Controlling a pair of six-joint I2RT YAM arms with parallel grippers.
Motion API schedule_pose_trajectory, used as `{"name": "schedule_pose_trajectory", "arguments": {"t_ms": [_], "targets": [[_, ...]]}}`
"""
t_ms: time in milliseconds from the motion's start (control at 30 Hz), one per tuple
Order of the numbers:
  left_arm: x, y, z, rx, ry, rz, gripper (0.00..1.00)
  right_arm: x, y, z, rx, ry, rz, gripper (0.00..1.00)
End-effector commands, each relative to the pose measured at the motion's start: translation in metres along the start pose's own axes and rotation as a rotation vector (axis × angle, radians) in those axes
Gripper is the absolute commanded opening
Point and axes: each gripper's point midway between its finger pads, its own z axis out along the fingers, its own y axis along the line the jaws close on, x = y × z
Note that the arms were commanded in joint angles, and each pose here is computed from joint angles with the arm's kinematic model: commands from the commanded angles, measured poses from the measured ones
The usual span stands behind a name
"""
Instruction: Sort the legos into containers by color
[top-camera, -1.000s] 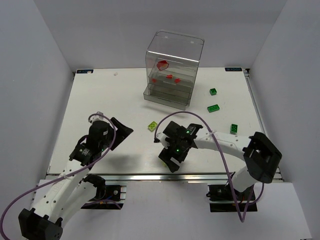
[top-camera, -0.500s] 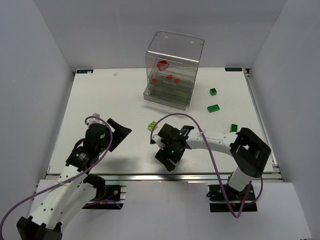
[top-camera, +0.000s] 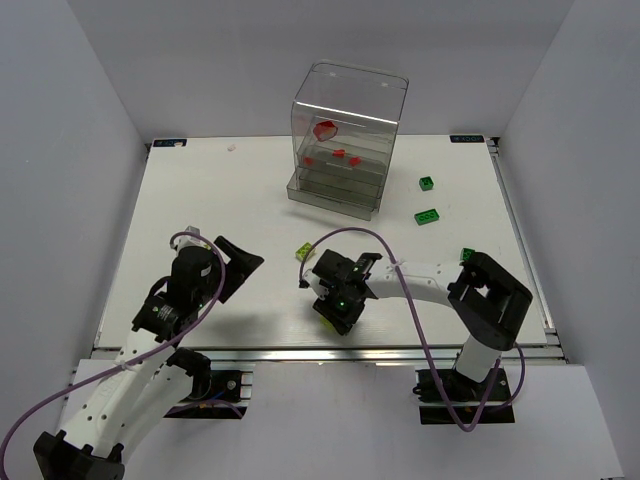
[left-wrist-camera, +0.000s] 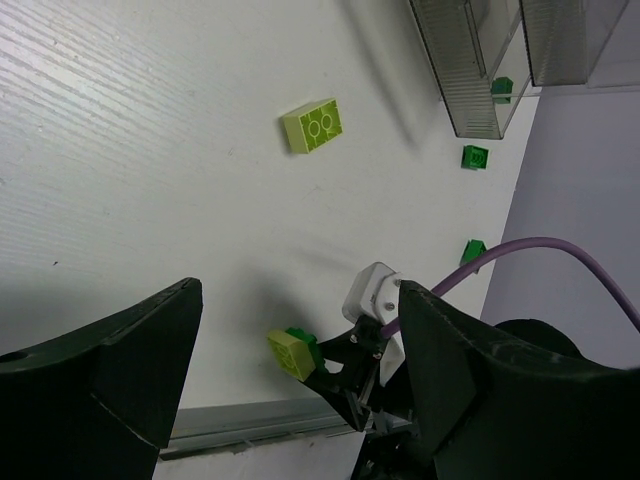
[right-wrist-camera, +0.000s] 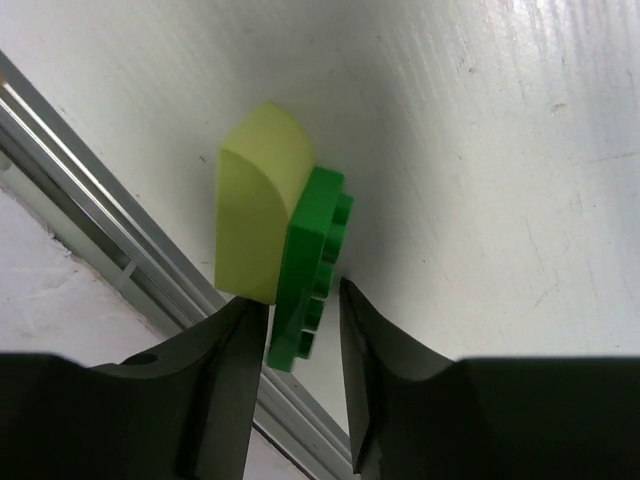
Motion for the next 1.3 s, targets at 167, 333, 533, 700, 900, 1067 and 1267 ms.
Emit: {"name": "schedule_pose_trajectory", "arguments": {"t_ms": [167,333,533,700,900,1067,1267], "targets": [[0.011,-0.018,0.009,0.109,0.051,-0.005,0.89,-0.010,-0.012,0.002,0.060,-0.042,0.011,0.21],[0.034,-0.035,0.015,0.233,0.164,-0.050,0.89,-0.037,-0.021,-0.017,0.081,-0.166,-0.082,0.00],[0.053,-0.041,0.019,0.319,0.252,-0.090,0.89,-0.095,-0.046,-0.067,0.150,-0.383,-0.122,0.00],[0.064,-0.045,0.021,0.391,0.303,-0.120,0.90,-0.128,-0.077,-0.097,0.171,-0.465,-0.068,0.00],[0.064,-0.061,0.030,0.463,0.325,-0.118,0.90,-0.163,-0.074,-0.115,0.086,-0.527,-0.099,0.00],[0.061,-0.076,0.043,0.505,0.330,-0.101,0.90,-0.176,-0.069,-0.121,0.054,-0.530,-0.105,0.00],[0.050,-0.094,0.046,0.566,0.288,-0.072,0.90,-0.173,-0.072,-0.116,0.055,-0.508,-0.087,0.00]]}}
